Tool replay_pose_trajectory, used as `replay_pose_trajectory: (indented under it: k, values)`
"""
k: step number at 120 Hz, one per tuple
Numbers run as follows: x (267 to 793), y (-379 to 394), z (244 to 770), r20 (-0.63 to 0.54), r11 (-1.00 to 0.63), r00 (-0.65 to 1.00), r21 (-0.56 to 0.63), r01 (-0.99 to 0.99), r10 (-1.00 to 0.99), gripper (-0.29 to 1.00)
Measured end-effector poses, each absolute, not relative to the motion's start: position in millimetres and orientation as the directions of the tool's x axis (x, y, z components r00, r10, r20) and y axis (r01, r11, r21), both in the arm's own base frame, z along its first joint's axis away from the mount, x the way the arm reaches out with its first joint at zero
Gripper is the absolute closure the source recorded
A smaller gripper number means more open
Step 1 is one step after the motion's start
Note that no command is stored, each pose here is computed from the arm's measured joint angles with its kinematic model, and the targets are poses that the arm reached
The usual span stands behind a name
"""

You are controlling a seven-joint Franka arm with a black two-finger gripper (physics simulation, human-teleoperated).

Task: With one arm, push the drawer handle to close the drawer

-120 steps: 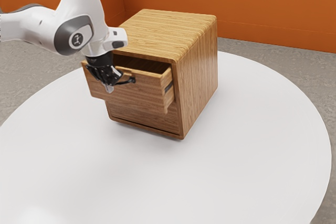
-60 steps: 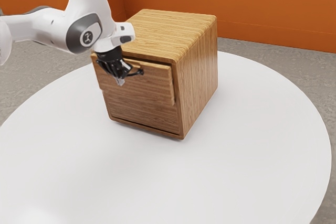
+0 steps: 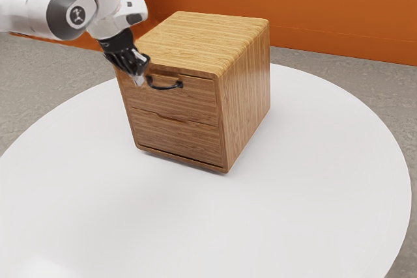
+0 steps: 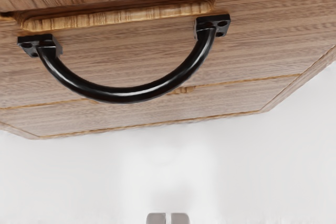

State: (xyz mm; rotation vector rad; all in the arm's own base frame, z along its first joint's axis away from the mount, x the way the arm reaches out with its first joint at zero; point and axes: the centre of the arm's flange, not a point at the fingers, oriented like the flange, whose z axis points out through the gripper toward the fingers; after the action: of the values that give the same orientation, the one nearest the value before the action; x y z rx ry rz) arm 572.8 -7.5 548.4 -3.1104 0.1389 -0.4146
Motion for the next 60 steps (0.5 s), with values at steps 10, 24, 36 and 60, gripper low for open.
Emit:
replay_pose_trajectory:
  k: [10, 24, 36, 60]
  values:
    - [554, -14, 627, 0.288, -0.997, 0.955, 0.006, -0.082, -0.077, 0.79]
    - [563, -29, 707, 0.266, -0.997, 0.961, 0.005, -0.079, -0.075, 0.71]
    - [560, -39, 715, 0.185, -0.997, 0.980, 0.008, -0.079, -0.076, 0.49]
    - [544, -39, 710, 0.058, -0.999, 0.997, 0.012, -0.051, -0.050, 0.19]
